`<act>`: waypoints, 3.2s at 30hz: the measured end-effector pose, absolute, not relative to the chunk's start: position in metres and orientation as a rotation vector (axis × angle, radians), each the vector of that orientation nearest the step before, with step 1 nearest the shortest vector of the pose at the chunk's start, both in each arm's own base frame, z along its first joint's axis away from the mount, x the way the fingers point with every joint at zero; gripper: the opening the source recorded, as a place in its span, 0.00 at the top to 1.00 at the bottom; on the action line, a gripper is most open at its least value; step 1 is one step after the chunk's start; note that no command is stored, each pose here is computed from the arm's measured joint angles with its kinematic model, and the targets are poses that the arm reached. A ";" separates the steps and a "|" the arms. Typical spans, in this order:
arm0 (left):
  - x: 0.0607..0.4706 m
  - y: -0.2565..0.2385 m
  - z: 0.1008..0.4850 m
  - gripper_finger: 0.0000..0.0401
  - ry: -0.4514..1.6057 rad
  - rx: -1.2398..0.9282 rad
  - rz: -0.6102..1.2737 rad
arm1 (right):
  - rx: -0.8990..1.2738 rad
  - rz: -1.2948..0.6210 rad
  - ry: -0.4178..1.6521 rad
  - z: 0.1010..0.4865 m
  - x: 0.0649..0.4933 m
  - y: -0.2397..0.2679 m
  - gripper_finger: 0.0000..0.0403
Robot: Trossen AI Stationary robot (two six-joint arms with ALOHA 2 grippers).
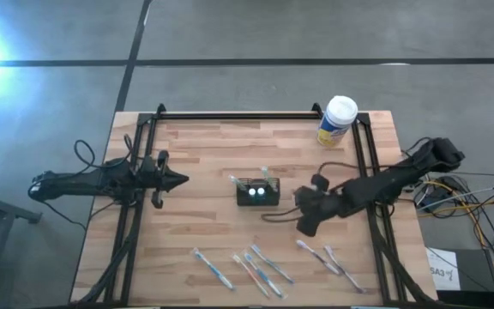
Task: Pick & Place toothbrushing station
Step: Put the purple toothbrush into the black organizer
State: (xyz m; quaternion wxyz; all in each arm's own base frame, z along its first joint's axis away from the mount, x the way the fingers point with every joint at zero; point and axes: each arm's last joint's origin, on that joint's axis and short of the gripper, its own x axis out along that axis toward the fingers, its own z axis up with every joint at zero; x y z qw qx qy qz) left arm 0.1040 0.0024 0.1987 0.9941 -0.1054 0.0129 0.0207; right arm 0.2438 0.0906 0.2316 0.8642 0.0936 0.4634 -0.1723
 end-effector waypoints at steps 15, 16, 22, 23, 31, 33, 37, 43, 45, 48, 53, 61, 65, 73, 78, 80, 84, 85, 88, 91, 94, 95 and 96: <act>0.104 0.002 0.198 0.98 0.033 -0.272 0.034 | 0.172 -0.318 1.245 0.191 0.291 0.173 0.60; 0.104 0.002 0.198 0.98 0.035 -0.273 0.030 | 0.172 -0.355 1.274 0.191 0.290 0.175 0.59; 0.104 0.002 0.198 0.98 0.039 -0.290 0.014 | 0.279 -0.433 1.425 0.188 0.277 0.194 0.54; 0.104 0.002 0.198 0.98 0.040 -0.291 0.014 | 0.304 -0.422 1.426 0.187 0.275 0.199 0.54; 0.104 0.002 0.198 0.98 0.040 -0.305 0.013 | 0.393 -0.482 1.451 0.175 0.260 0.209 0.55; 0.104 0.002 0.198 0.98 0.039 -0.312 0.013 | 0.393 -0.489 1.448 0.171 0.258 0.209 0.55; 0.104 0.001 0.198 0.98 0.039 -0.315 0.013 | 0.408 -0.483 1.447 0.158 0.255 0.205 0.55; 0.104 0.001 0.197 0.98 0.040 -0.304 0.012 | 0.421 -0.504 1.469 0.140 0.245 0.199 0.55; 0.104 0.001 0.198 0.98 0.039 -0.293 0.012 | 0.440 -0.488 1.475 0.133 0.242 0.197 0.55; 0.104 0.001 0.198 0.98 0.040 -0.280 0.012 | 0.455 -0.464 1.468 0.124 0.240 0.194 0.55; 0.104 0.001 0.198 0.98 0.039 -0.256 0.011 | 0.448 -0.447 1.464 0.119 0.239 0.190 0.57; 0.104 0.001 0.195 0.98 0.066 -0.238 0.014 | 0.431 -0.422 1.462 0.119 0.245 0.184 0.77; 0.104 0.001 0.194 0.98 0.071 -0.238 0.015 | 0.396 -0.409 1.441 0.121 0.248 0.182 0.89; 0.104 0.001 0.194 0.98 0.068 -0.238 0.014 | 0.313 -0.382 1.343 0.137 0.257 0.184 0.96; 0.104 0.001 0.194 0.98 0.068 -0.239 0.014 | 0.265 -0.366 1.192 0.164 0.264 0.182 0.97; 0.104 0.002 0.194 0.98 0.067 -0.238 0.015 | 0.267 -0.331 1.163 0.176 0.265 0.184 0.97; 0.104 0.002 0.194 0.98 0.064 -0.238 0.015 | 0.254 -0.285 1.117 0.194 0.268 0.185 0.97; 0.104 0.002 0.195 0.98 0.063 -0.239 0.015 | 0.255 -0.275 1.096 0.200 0.269 0.185 0.97; 0.104 0.002 0.197 0.98 0.052 -0.239 0.013 | 0.231 -0.258 1.038 0.214 0.270 0.185 0.97; 0.104 0.002 0.197 0.98 0.053 -0.239 0.013 | 0.206 -0.237 0.991 0.226 0.271 0.185 0.98; 0.104 0.002 0.197 0.98 0.051 -0.239 0.013 | 0.202 -0.224 0.949 0.236 0.272 0.185 0.98; 0.104 0.002 0.197 0.98 0.052 -0.239 0.013 | 0.202 -0.213 0.938 0.237 0.273 0.185 0.98; 0.104 0.002 0.197 0.98 0.051 -0.239 0.013 | 0.199 -0.204 0.931 0.238 0.273 0.186 0.98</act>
